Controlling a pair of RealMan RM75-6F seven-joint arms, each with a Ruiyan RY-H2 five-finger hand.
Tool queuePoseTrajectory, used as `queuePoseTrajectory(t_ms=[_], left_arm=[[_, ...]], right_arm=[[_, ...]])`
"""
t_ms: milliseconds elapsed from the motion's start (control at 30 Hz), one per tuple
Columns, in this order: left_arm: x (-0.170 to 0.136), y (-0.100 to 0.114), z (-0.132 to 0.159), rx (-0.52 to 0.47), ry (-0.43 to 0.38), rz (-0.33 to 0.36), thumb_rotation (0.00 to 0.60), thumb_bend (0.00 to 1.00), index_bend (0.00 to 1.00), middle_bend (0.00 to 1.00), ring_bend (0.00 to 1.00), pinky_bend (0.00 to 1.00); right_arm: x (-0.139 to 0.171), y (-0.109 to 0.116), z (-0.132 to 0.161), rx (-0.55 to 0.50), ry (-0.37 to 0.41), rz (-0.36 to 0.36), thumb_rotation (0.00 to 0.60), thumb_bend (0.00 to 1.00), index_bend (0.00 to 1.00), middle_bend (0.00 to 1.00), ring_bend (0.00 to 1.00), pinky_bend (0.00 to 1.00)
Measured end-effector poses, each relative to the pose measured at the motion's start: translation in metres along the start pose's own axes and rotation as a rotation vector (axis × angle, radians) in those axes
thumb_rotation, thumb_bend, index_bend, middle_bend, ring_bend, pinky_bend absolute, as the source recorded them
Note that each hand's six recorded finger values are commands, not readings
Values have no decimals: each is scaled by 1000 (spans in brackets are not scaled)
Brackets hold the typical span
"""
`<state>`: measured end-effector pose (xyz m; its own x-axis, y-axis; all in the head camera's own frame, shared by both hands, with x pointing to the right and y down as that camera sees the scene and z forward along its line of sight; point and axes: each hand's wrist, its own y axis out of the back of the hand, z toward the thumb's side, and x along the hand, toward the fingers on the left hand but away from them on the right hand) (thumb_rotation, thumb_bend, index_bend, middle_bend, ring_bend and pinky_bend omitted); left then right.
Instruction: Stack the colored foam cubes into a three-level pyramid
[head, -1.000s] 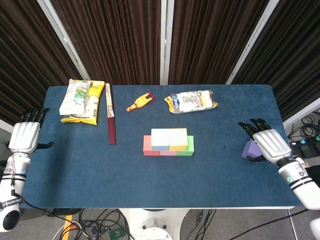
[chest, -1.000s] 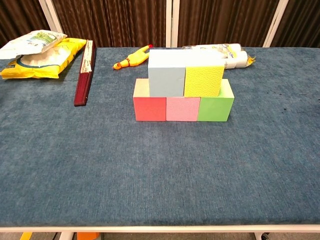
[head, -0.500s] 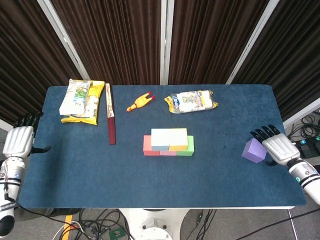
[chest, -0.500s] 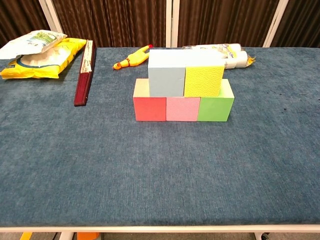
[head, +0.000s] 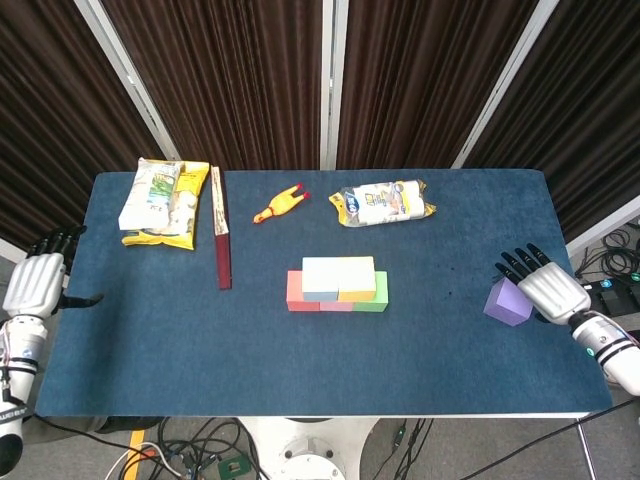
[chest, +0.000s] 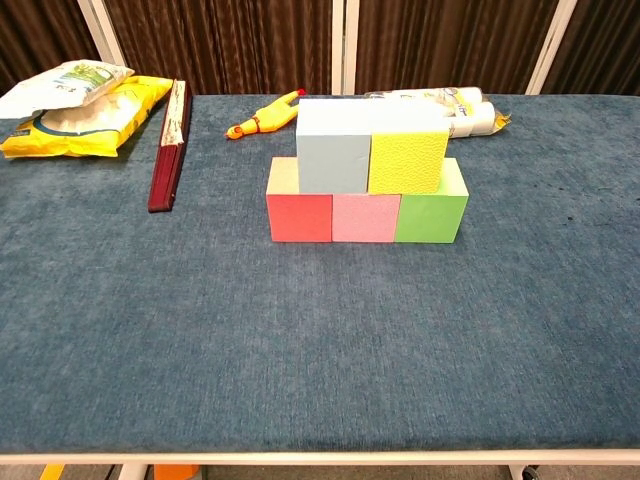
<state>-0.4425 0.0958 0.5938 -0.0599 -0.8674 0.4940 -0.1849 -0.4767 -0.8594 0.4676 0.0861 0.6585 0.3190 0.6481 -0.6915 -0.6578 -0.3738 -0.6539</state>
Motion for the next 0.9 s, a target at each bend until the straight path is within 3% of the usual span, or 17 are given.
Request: queuePoseTrajectory(t_ms=[100,300,433,533,733,900], left_arm=[[-1,0,-1,-21,-2,-5,600,66,89,59,0,101],[-2,1,-5,-37,1,-11,600,65,89,59,0,102],[-2,1,-6,-43,4,-10,600,65,89,59,0,102],[-3,0,-7,-46,7,-10,600,65,89,59,0,102],[-3,1,-8,-48,10,-6,600,66,89,58,0,102],[-2,3,-8,-46,14,-4,600,65,89,59,0,102]], right_arm=[[-3,0,5,25,27,-24,600,0,7,88,0,0],[-6,-1,10,49,59,-66,600,0,141,163,0,0],[-9,-3,13,41,68,-86,600,0,324,163,0,0],[-10,-5,15,39,72,-92,600,14,403,163,0,0],[-10,-4,15,22,70,-116,600,61,454,171,0,0],[-11,12,11,-45,45,-187,600,87,456,171,0,0]])
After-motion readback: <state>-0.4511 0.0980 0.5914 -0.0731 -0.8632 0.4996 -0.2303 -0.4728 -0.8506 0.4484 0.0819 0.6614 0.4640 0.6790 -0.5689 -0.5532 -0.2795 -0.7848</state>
